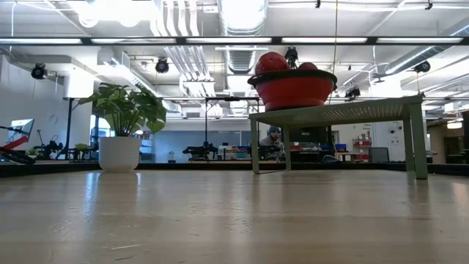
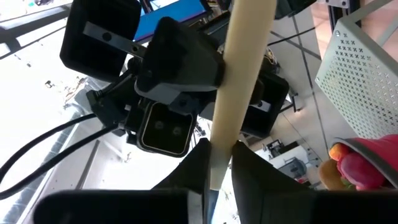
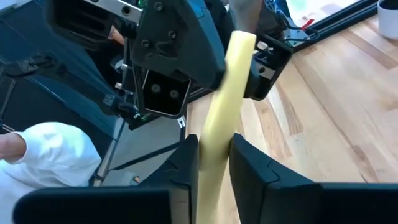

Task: Pick & Place Fruit
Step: Put the yellow table knife on the shelf

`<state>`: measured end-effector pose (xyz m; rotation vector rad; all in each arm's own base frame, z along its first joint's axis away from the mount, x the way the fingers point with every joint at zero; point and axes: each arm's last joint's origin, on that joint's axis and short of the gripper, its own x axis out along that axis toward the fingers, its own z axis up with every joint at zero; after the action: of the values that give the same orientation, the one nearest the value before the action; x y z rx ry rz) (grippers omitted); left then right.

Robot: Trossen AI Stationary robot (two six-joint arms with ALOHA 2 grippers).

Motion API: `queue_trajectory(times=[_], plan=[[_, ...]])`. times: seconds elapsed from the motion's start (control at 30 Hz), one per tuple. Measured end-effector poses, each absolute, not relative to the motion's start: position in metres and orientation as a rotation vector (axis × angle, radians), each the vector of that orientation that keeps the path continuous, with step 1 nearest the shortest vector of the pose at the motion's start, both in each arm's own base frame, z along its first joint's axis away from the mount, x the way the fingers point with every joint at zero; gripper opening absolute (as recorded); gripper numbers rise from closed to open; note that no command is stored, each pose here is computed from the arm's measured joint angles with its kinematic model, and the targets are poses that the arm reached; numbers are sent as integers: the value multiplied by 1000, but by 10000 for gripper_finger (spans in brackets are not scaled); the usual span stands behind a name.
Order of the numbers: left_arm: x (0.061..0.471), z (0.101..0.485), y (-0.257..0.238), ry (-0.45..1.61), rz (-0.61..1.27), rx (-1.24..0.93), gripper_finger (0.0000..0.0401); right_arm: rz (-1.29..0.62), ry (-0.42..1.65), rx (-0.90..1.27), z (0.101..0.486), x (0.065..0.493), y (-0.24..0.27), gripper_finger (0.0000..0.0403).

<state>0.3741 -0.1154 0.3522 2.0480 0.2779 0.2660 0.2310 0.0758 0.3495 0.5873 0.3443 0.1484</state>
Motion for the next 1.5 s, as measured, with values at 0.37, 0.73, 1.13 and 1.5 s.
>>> queue_trajectory(times=[0.37, 0.73, 1.13, 1.5], plan=[[374, 352, -115, 260, 261, 2029, 81, 148, 349, 564, 349, 231, 76, 64], [375, 351, -115, 259, 256, 1999, 180, 149, 344, 550, 349, 231, 76, 57], [372, 351, -122, 274, 267, 1963, 244, 80, 291, 513, 366, 209, 66, 57], [367, 351, -118, 415, 429, 1662, 243, -424, 494, 503, 380, 161, 39, 57]])
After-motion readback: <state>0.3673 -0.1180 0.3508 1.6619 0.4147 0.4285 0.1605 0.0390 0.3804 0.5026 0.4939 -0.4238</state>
